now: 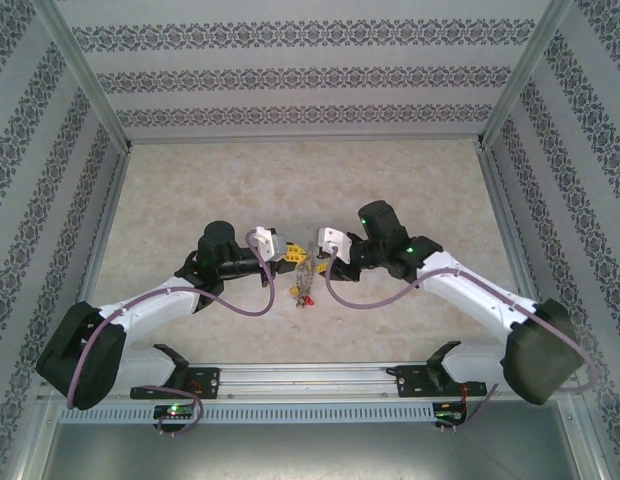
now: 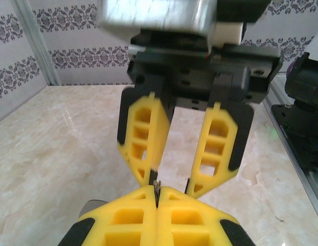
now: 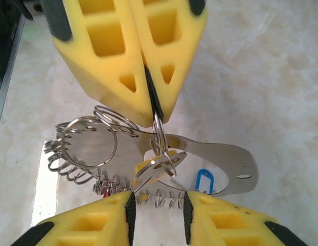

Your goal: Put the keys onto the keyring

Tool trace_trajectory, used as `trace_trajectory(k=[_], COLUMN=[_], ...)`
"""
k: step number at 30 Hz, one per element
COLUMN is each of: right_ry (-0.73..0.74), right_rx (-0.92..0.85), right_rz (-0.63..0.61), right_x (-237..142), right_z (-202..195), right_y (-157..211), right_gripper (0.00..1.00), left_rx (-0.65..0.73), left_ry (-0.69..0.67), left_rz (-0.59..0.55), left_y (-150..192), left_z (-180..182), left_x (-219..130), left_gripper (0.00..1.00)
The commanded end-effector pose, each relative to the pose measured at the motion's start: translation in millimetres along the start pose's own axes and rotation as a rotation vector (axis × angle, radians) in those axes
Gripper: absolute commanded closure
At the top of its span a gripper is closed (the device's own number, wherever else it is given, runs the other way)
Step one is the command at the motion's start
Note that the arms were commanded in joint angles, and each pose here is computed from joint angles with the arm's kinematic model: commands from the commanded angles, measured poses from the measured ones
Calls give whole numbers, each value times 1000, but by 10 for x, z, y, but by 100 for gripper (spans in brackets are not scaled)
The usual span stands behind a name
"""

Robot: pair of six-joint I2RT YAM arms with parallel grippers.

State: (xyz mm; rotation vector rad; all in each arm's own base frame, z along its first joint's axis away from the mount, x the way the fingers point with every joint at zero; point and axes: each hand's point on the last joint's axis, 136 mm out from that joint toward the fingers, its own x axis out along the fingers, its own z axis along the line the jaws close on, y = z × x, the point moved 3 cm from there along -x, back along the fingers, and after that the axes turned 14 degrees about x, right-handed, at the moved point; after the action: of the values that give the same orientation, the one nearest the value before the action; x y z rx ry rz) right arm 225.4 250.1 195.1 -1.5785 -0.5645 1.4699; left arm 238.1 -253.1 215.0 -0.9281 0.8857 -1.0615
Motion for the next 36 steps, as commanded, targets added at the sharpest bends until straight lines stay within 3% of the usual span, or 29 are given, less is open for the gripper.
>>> trace_trajectory(k=[1,5,10,17,25,35,36], right_ry=[21,8,-11,-45,-60,-51,-37], right_rx=[-32,-45,-57,-56,-55,-48,-53], right_rz=[-85,-98,-115,-106,-98,-61,-60], right_x=[-61,-46,-32,36,75,98,83], right_z=[-10,1,-5,-11,-10,-27,-36], right_y=[-98,-109,-192,-215,-210,-98,-93], right_gripper=[65,66,75,76,100,100,90], left_rx=[71,70,72,72,70,76,77], left_ry=[-4,6,18,18,13,16,19], left_rz=[-76,-78,-83,-83,-79,-81,-81], left_y=[-247,-254,-266,-273,-263,-275,-276], left_z=[64,52,35,33,47,61,59], left_x=[-11,-14,-19,-24,-10,-2,1], left_gripper=[100,100,100,100,100,100,100])
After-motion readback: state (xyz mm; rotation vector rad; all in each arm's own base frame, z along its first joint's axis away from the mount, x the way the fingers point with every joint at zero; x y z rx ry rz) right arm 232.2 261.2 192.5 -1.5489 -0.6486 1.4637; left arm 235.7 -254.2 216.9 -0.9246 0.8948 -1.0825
